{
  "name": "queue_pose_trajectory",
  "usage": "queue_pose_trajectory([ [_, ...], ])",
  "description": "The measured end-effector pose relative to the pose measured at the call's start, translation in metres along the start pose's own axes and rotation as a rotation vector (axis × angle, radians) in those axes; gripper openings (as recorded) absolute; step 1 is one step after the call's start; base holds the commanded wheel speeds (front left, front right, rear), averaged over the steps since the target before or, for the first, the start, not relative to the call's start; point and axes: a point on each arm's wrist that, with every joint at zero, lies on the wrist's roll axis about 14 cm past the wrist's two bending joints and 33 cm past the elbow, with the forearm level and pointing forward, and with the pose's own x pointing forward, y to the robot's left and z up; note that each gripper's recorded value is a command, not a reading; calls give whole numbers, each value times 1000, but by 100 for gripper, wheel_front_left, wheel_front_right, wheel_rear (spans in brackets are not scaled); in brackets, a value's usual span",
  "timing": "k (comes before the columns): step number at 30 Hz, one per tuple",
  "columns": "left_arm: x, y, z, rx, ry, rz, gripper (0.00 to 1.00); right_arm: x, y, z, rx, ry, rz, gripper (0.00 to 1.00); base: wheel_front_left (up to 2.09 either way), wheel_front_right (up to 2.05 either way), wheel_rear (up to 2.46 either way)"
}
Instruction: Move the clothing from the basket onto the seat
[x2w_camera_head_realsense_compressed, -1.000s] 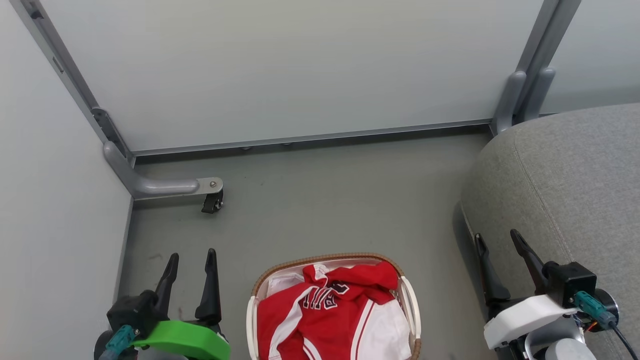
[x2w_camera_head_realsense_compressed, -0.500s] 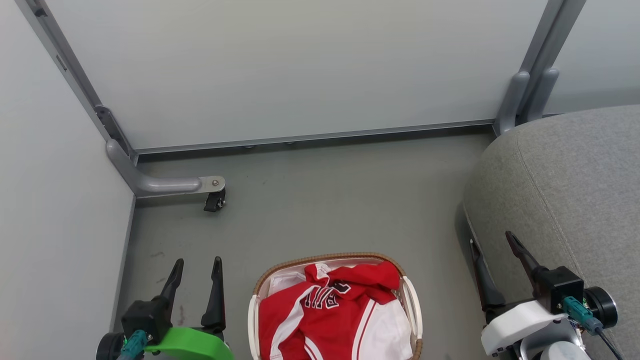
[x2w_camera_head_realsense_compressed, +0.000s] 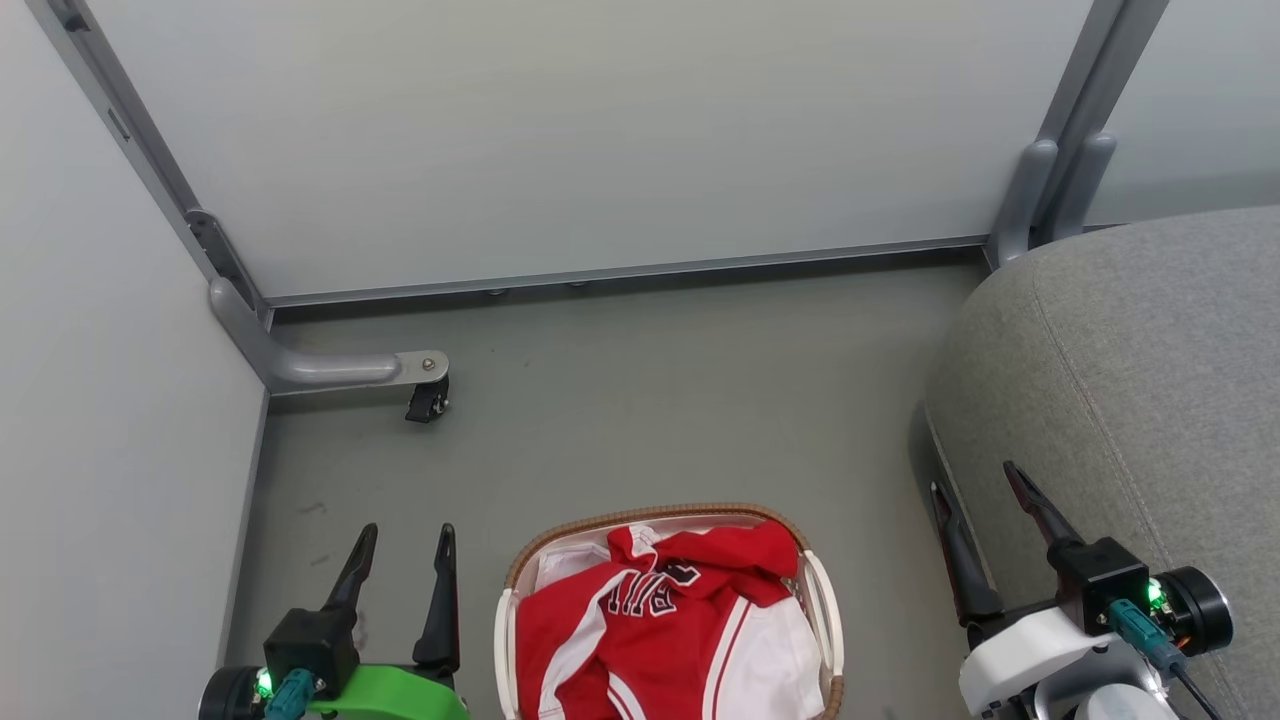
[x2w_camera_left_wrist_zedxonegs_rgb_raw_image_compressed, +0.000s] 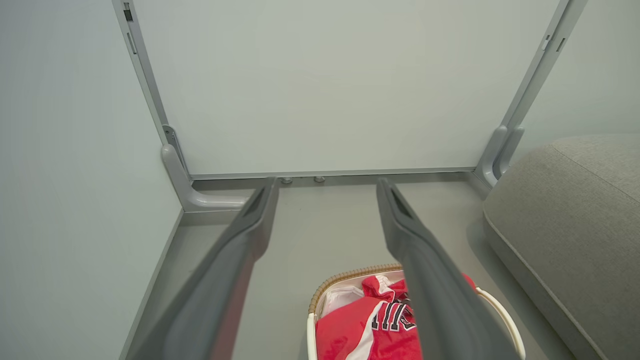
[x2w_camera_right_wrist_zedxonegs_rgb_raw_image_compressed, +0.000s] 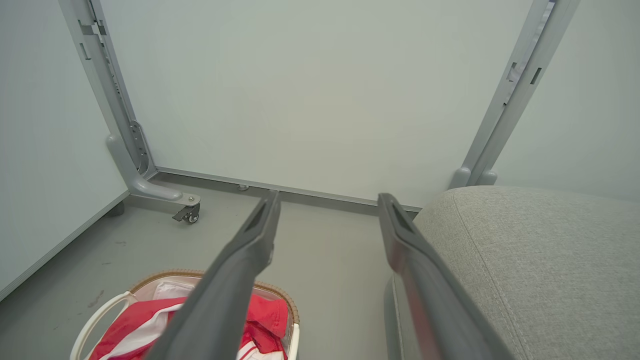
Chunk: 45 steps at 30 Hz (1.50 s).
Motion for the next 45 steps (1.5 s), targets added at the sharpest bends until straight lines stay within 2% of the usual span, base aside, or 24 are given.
queue_pose_trajectory([
  [21, 0, -1, -4, -8, 12, -2, 100, 1, -2, 7, 21, -24, -9, 100, 0, 0, 0],
  [30, 5, -12, -15, -4, 49, -40, 100, 5, -1, 2, 24, -12, -5, 100, 0, 0, 0],
  [37, 38, -37, -31, 19, 102, -144, 100, 27, -6, -1, 21, -13, -6, 100, 0, 0, 0],
  [45, 83, -49, -90, 51, 283, -231, 100, 62, -18, -18, 23, 3, -21, 100, 0, 0, 0],
])
